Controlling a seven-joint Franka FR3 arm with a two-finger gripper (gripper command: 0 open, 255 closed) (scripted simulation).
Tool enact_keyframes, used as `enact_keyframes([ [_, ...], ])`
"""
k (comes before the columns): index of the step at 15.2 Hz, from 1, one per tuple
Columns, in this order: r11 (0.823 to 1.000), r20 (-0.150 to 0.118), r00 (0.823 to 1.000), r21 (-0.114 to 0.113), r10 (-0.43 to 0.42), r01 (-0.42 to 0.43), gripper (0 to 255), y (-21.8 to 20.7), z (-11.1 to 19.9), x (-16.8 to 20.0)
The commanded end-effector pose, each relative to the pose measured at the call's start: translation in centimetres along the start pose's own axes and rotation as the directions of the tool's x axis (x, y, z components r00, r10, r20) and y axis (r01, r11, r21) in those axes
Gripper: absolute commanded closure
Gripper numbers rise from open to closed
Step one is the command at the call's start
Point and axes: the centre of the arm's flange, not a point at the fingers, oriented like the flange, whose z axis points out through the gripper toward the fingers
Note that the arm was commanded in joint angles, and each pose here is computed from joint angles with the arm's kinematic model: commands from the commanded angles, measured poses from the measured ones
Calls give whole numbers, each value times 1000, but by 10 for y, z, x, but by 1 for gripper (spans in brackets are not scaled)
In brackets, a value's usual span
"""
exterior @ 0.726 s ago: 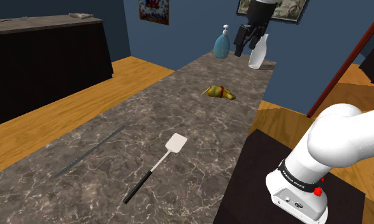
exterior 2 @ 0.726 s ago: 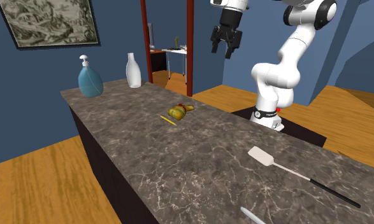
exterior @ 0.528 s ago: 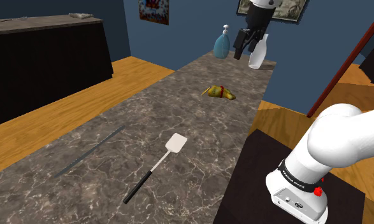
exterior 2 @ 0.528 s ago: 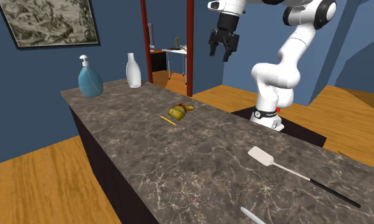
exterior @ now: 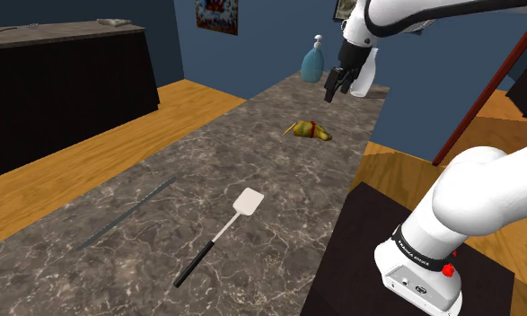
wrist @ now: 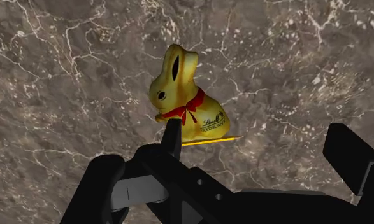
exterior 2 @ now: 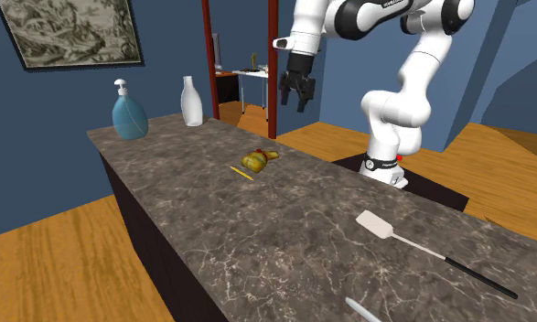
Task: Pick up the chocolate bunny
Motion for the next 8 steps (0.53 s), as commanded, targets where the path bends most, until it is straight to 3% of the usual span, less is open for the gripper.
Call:
enact_keyframes([
  [1,1000,-1,1000,18,-7,7,0,15,21,2],
  [8,996,1,1000,80,-27,27,0,65,103,19],
])
